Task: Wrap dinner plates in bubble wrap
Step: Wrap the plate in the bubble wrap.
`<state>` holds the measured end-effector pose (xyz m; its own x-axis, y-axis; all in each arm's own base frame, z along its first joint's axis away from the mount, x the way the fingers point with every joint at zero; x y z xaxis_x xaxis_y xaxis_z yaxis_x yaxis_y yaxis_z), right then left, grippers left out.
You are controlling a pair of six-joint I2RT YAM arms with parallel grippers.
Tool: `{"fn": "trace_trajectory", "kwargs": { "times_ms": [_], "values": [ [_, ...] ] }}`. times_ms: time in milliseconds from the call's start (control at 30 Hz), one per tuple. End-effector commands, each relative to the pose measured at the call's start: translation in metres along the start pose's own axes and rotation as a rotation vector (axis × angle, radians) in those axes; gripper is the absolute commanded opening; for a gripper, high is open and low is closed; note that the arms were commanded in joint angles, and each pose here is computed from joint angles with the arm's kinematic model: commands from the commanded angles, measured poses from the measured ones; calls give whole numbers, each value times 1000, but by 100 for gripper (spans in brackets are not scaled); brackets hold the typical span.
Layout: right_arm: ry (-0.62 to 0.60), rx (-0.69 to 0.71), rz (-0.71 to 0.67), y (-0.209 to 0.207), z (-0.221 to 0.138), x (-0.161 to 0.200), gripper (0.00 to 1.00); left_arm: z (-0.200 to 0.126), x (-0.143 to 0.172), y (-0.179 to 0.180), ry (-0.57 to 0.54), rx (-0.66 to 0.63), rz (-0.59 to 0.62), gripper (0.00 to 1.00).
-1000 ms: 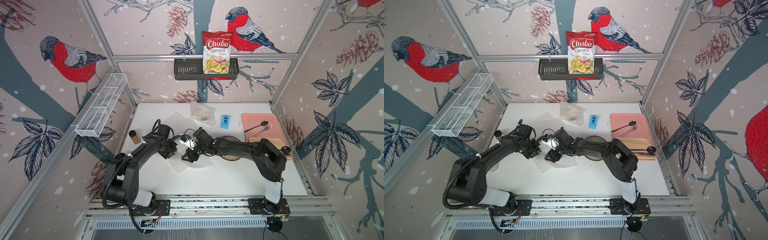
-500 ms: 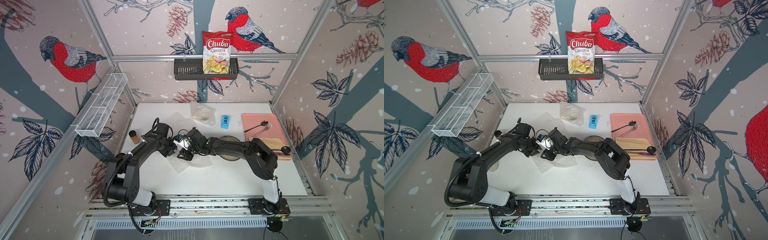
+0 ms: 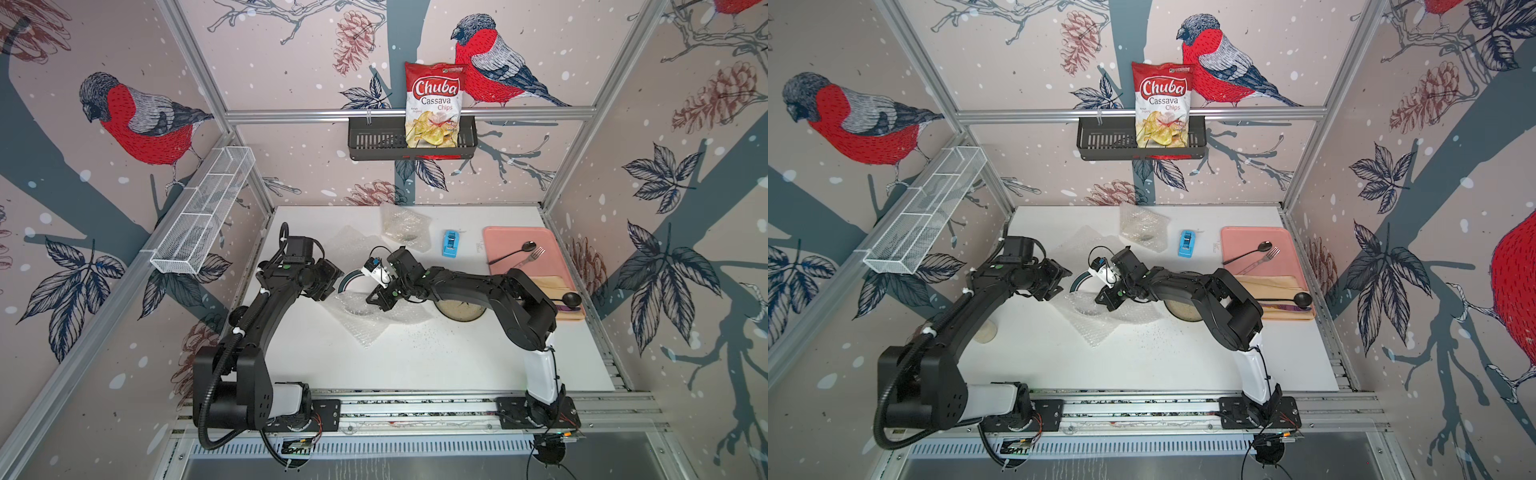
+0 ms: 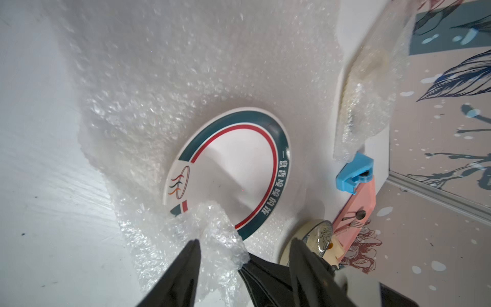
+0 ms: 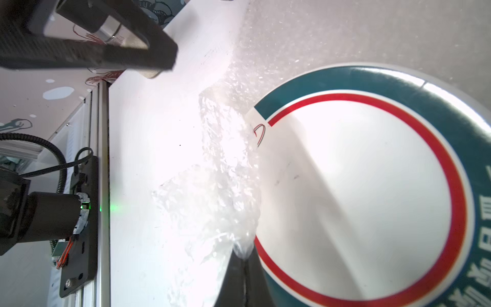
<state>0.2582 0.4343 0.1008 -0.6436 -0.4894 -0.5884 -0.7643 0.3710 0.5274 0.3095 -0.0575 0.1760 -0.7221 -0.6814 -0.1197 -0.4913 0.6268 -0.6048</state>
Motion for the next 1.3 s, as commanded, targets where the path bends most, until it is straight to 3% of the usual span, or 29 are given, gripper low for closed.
{"fn": "trace_trajectory", "kwargs": {
  "times_ms": [0, 67, 200, 300, 500, 733, 833, 967, 1133, 1267],
  "values": [
    [5, -12, 70, -8, 2, 0, 0, -11, -3, -1, -21, 20, 13, 53],
    [11, -14, 107, -15, 4, 0, 1, -7, 2, 2, -2, 33, 12, 45],
    [8, -20, 170, -25, 6, -2, 1, 12, 22, 16, 55, 62, -21, 18],
    [7, -42, 199, -29, 6, -4, 1, 25, 36, 21, 79, 45, -9, 11],
    [10, -49, 201, -28, 5, -7, 2, 55, 51, 16, 140, 48, 8, 10],
    [-12, -73, 214, -29, -1, -15, 4, 76, 47, 10, 173, 28, 30, 10],
    [-4, -70, 208, -29, -1, -15, 10, 85, 42, 5, 184, 34, 28, 10],
    [-24, -29, 197, -31, -11, -20, 26, 95, 30, -1, 153, 30, 27, 12],
    [-37, 54, 221, -41, -25, -25, 34, 114, 26, -6, 167, 24, 39, 12],
    [-77, 156, 324, -58, -52, -26, 41, 128, 31, -2, 189, 3, 51, 12]
  ]
}}
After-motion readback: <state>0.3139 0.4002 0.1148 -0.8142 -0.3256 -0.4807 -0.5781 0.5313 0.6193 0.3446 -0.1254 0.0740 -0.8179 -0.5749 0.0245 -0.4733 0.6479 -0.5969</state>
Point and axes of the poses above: each gripper's point midway between its finger pads, its own z axis out along the fingers, its own y axis along the line the jaws close on, x = y × z, the point moved 4 cm from there along -z, back along the fingers, and after that the axes turned 8 degrees about z, right-handed, at the moved point
